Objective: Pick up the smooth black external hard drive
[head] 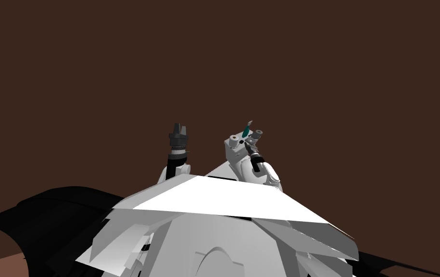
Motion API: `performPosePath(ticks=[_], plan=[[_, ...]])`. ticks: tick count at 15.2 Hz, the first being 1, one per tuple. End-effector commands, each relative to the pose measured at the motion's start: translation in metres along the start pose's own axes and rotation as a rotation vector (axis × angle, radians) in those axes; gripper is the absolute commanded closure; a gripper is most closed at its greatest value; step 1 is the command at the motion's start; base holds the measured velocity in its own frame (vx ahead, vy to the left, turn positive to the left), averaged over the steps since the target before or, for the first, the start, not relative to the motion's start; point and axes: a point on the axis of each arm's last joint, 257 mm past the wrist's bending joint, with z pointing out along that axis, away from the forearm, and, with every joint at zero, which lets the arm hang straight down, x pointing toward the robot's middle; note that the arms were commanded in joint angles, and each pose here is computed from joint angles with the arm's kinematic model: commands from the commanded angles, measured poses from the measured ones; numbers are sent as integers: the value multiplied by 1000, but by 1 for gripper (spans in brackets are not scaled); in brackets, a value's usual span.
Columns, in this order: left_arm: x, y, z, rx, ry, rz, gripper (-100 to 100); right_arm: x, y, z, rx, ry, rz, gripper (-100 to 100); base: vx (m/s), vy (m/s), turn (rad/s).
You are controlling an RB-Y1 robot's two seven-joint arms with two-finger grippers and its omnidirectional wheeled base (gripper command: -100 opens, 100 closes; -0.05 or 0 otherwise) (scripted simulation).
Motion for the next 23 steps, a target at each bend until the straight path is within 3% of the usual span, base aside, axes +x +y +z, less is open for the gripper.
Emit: performPosePath(ticks=[1, 8, 13, 23], plan=[[0, 0, 0, 0, 0, 0, 0, 4, -4, 4, 23, 7, -34, -100, 28, 19, 6], [0, 0, 0, 0, 0, 0, 0, 26, -10, 19, 102, 38, -148, -100, 31, 17, 7], [0, 0, 0, 0, 0, 0, 0, 47, -1, 28, 157, 65, -208, -100, 31, 8, 3], [0, 0, 0, 0, 0, 0, 0, 84, 38, 30, 197, 112, -168, -100, 23, -21, -11]])
